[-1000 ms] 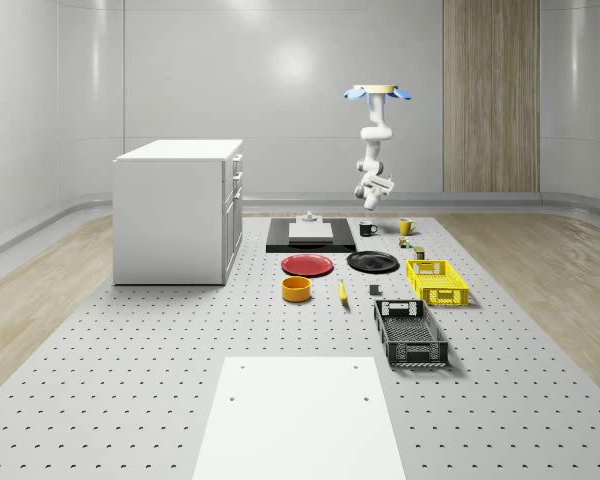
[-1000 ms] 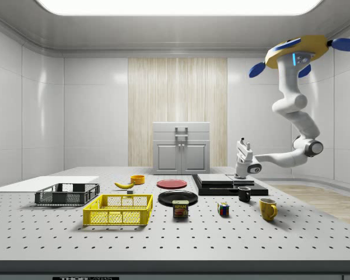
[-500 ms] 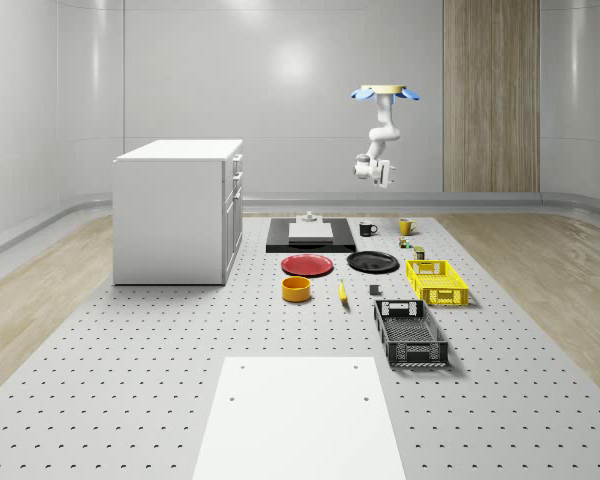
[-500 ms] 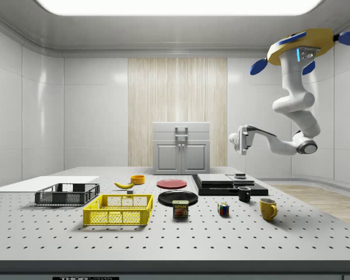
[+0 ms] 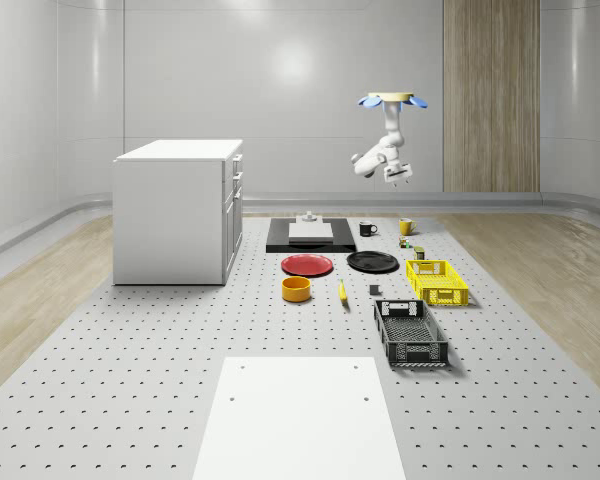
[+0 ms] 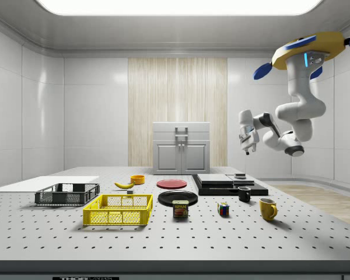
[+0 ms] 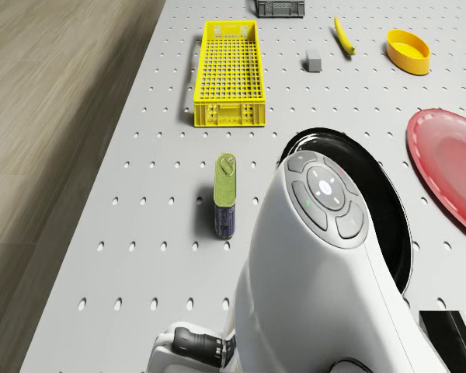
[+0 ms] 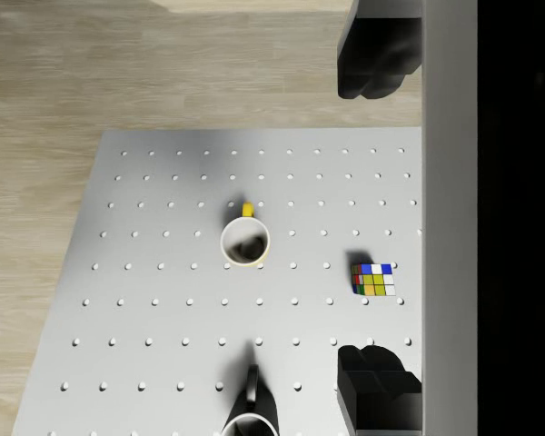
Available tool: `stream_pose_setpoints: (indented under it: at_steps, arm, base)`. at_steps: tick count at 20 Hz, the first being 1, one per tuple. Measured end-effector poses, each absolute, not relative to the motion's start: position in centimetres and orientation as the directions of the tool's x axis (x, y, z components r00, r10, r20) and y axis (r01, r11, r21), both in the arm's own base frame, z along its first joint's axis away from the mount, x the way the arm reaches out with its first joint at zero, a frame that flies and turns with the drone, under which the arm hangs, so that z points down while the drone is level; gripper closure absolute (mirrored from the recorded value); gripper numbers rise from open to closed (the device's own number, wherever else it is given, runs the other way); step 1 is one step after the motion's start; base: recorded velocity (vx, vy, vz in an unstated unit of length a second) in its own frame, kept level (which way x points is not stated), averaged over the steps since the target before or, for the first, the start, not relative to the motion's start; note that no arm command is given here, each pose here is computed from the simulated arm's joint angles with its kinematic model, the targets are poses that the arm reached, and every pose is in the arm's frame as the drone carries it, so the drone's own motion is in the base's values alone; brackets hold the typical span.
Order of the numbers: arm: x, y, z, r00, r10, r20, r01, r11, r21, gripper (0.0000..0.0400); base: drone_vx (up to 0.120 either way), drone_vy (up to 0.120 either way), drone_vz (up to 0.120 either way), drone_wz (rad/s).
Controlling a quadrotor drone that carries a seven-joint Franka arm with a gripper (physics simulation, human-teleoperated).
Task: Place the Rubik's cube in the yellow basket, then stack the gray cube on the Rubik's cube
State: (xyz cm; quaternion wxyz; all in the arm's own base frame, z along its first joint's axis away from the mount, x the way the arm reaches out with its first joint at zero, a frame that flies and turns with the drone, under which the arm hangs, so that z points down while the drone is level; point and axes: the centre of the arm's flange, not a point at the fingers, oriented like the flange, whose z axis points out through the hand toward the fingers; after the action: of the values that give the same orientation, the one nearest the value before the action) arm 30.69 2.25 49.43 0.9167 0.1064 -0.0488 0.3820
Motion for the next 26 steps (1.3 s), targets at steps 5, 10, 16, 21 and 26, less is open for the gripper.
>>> stream_pose_setpoints:
  at_steps: [5,10,16,21,26]
  arm:
    - [30.68,0.9,49.2,0.706,0.704,0.071,-0.708,0.703,0.064,0.0]
    - [30.68,0.4,49.1,0.707,0.706,0.03,-0.707,0.707,0.026,0.0]
    - [30.68,0.1,49.1,0.708,0.706,0.012,-0.706,0.708,0.008,0.0]
    - [30.68,0.0,49.1,0.708,0.706,0.006,-0.706,0.708,0.003,0.0]
    - [30.68,0.0,49.1,0.708,0.706,0.004,-0.706,0.708,0.001,0.0]
  base:
    - [0.0,0.12,-0.12,0.0]
    - [0.032,0.056,-0.056,0.0]
    - [0.12,0.0,-0.107,0.0]
    - [0.12,-0.072,-0.12,0.0]
    - [0.04,-0.064,-0.12,0.0]
